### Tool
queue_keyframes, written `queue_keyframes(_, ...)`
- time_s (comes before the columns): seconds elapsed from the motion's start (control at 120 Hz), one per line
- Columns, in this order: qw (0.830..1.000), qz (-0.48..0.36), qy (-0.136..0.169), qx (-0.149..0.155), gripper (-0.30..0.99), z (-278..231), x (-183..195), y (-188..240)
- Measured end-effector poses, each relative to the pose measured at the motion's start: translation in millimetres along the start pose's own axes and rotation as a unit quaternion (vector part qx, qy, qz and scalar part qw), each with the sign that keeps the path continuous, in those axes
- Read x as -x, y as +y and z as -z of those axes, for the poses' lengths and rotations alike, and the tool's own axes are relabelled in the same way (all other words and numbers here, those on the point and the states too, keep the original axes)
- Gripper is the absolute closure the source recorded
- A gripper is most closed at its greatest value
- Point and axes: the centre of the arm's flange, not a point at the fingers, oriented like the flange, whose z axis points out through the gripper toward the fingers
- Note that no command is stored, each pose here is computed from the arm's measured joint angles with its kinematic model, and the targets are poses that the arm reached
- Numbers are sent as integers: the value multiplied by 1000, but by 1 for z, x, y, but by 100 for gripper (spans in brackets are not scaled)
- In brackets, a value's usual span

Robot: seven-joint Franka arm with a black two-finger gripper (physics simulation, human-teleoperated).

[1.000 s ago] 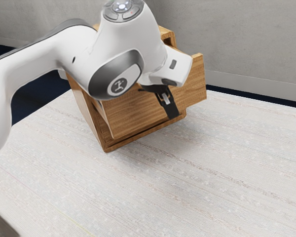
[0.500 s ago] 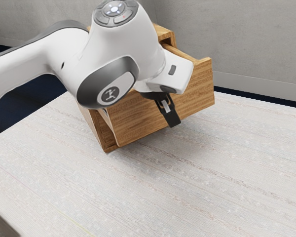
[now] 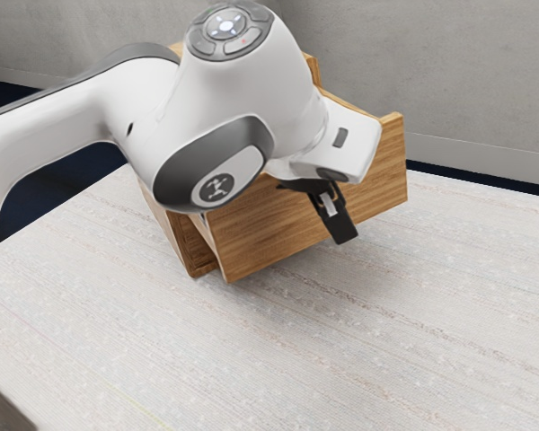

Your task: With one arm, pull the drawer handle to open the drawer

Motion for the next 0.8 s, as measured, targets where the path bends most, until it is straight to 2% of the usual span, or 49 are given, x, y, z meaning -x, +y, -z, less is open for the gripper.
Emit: queue_keyframes(0.8,1000,23,9,-6,1,14,6,-4)
